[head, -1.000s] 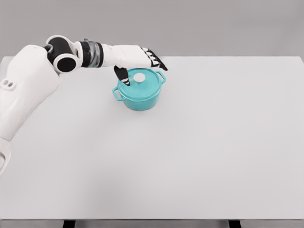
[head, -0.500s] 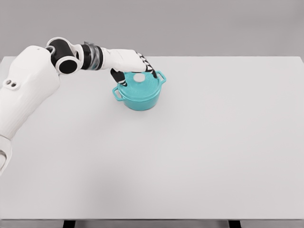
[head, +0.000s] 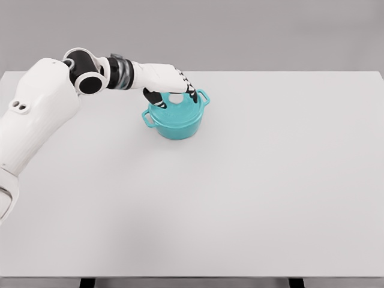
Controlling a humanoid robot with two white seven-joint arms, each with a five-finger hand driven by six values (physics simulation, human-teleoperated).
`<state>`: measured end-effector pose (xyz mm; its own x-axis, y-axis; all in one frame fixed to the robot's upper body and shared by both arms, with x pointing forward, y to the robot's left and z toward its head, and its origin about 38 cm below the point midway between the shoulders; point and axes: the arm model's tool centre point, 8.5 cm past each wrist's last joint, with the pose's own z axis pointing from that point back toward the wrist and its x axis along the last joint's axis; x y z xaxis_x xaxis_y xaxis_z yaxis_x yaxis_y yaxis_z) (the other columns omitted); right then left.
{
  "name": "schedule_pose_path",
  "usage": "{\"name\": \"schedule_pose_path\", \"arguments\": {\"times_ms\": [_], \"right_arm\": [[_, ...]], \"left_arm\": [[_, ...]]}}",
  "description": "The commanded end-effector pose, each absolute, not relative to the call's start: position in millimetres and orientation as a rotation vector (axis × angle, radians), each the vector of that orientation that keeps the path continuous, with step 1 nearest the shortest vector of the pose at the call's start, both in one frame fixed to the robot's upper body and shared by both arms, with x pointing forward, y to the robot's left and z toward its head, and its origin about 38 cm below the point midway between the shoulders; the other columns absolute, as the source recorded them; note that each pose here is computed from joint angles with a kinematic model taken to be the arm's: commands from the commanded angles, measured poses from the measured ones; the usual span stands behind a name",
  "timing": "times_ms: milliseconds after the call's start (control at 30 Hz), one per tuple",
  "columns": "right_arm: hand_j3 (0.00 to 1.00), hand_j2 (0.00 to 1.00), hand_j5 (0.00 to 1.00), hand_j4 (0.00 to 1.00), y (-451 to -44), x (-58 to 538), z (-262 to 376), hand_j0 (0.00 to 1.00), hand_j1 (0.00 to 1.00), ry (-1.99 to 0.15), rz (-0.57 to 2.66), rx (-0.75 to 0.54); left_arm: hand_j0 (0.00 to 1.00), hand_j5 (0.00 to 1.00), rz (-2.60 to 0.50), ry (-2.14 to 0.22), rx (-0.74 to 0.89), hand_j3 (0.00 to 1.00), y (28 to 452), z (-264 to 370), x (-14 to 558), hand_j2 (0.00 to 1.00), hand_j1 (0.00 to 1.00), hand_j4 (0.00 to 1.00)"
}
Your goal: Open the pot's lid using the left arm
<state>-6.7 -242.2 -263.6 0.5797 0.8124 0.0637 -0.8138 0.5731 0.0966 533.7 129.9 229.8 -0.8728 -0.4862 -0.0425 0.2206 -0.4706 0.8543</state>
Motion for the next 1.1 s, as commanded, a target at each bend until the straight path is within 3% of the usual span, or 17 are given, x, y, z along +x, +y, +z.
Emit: {"name": "schedule_pose_path", "arguments": {"times_ms": [0, 900, 1067], "right_arm": [[1.00, 1.00, 1.00, 1.00, -242.3, -6.7, -263.6, 1.00, 1.00, -0.012, 0.953, 0.120], [1.00, 1.00, 1.00, 1.00, -242.3, -6.7, -263.6, 1.00, 1.00, -0.012, 0.953, 0.120], [1.00, 1.00, 1.00, 1.00, -242.3, -6.7, -263.6, 1.00, 1.00, -0.012, 0.953, 0.120]], "left_arm": [[0.73, 0.73, -2.348, -1.312, 0.391, 0.73, 129.2, 230.3, 533.8, 0.73, 0.73, 0.73], [0.48, 0.48, -2.349, -1.309, 0.413, 0.48, 135.4, 237.6, 535.7, 0.48, 0.48, 0.48], [0.48, 0.48, -2.324, -1.252, 0.513, 0.48, 185.4, 254.4, 539.7, 0.48, 0.48, 0.48]]}}
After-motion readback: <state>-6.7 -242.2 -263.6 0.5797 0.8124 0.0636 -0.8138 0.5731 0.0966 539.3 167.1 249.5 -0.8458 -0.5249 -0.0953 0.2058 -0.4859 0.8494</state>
